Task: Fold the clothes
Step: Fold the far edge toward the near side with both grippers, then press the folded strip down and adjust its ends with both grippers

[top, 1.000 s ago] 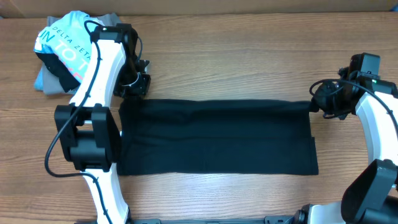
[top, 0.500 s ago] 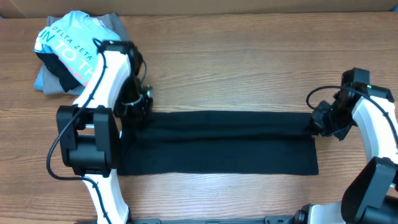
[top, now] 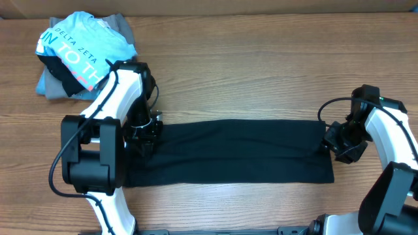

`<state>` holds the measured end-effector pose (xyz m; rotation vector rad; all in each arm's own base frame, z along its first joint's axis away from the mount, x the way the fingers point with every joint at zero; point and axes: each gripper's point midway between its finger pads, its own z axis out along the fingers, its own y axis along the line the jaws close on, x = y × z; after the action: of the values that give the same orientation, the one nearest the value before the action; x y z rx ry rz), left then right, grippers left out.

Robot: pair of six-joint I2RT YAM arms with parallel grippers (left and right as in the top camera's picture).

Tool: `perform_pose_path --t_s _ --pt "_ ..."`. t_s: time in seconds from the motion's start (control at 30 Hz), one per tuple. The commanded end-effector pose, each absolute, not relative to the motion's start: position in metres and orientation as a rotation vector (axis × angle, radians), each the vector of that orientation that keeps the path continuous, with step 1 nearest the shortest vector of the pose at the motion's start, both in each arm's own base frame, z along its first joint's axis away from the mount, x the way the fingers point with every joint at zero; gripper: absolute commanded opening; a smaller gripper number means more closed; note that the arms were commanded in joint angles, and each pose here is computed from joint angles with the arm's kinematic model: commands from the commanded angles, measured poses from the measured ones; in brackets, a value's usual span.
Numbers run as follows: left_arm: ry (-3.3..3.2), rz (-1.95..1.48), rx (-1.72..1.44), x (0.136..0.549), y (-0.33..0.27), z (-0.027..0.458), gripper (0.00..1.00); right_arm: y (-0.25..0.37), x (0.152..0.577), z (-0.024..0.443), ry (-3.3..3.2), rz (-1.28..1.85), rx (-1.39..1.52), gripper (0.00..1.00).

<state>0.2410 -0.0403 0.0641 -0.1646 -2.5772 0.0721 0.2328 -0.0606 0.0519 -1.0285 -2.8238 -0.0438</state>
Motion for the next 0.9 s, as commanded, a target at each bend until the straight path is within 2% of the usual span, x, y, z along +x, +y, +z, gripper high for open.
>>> perform_pose_path --t_s 0.0,0.07,0.23,0.67,0.8,0.83,0.87 --pt "-2.620 0.049 -0.147 0.241 -0.037 0.073 0.28 -0.067 0.230 0.054 -2.821 -0.008 -1.061 0.51" --pt "-2.631 0.021 -0.130 0.243 -0.033 0.075 0.38 -0.069 0.232 0.054 -2.816 -0.021 -1.101 0.55" --pt "-2.718 -0.023 -0.104 0.263 -0.028 0.072 0.45 -0.061 0.257 0.054 -2.879 -0.241 -1.139 0.55" --pt "-2.932 -0.048 -0.001 0.314 -0.010 0.056 0.50 -0.060 0.252 0.036 -2.885 -0.236 -1.140 0.59" --pt "-2.940 0.047 0.078 0.316 -0.004 0.056 0.52 -0.058 0.244 0.030 -2.865 -0.234 -1.135 0.56" --pt "-2.939 0.077 0.093 0.317 -0.003 0.056 0.52 -0.057 0.245 0.028 -2.869 -0.240 -1.136 0.53" --pt "-2.939 0.112 0.102 0.317 -0.002 0.056 0.51 -0.056 0.246 0.025 -2.875 -0.254 -1.138 0.45"
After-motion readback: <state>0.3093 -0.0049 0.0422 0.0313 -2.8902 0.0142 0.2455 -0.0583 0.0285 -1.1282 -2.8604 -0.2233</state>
